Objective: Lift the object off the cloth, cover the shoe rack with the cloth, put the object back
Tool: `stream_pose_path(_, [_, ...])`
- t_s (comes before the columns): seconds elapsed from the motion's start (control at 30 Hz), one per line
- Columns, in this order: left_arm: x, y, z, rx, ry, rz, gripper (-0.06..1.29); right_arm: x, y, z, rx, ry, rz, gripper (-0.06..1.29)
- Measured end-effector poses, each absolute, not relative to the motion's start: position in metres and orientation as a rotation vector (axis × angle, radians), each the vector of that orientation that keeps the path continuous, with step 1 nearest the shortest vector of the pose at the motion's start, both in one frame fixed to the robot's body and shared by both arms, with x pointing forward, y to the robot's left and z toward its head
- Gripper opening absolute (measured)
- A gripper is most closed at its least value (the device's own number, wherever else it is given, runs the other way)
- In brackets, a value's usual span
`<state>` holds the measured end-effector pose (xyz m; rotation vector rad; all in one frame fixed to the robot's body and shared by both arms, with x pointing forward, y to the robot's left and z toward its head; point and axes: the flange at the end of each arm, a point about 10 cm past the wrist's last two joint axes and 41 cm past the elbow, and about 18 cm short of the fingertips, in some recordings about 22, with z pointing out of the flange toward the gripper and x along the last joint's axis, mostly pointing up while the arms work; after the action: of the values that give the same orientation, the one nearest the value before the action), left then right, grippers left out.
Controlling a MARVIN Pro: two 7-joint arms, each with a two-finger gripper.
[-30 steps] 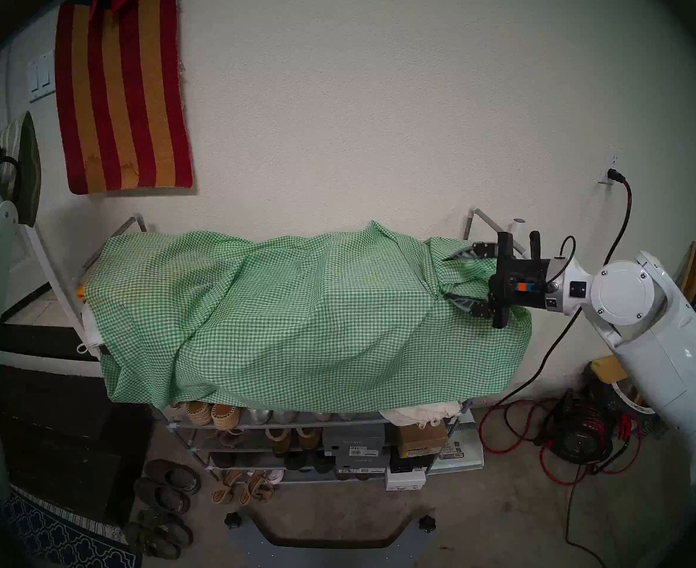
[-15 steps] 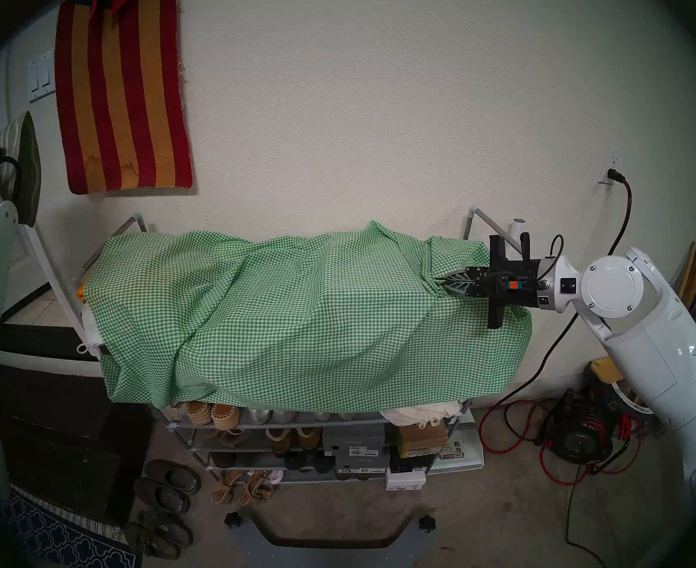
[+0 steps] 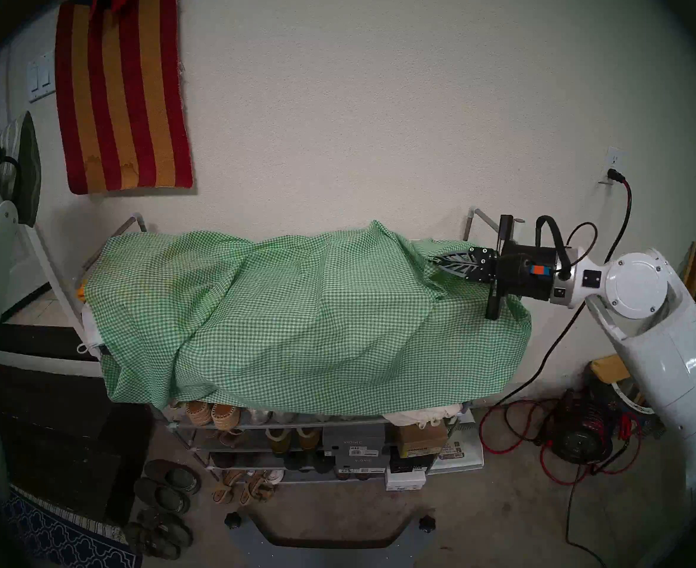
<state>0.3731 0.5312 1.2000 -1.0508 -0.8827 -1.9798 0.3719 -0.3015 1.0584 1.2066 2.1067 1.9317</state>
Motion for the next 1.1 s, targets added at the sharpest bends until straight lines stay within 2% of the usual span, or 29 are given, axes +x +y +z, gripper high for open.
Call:
stream_pose_path(0.33, [0.373,0.531,1.200,-1.051,-0.883,-1.980,0.04,0.337,-0.285,1.043,1.279,2.377,2.032,-0.03])
stream_pose_path(0.73, [0.373,0.531,1.200,-1.051,-0.883,-1.980,0.04,0.309,-0.301,1.017,1.476,2.645,2.060,-0.03])
stream_pose_path(1.1, [0.373,0.531,1.200,-1.051,-0.883,-1.980,0.04,0.279,-0.311,0.928,1.863,2.920,1.708,-0.03])
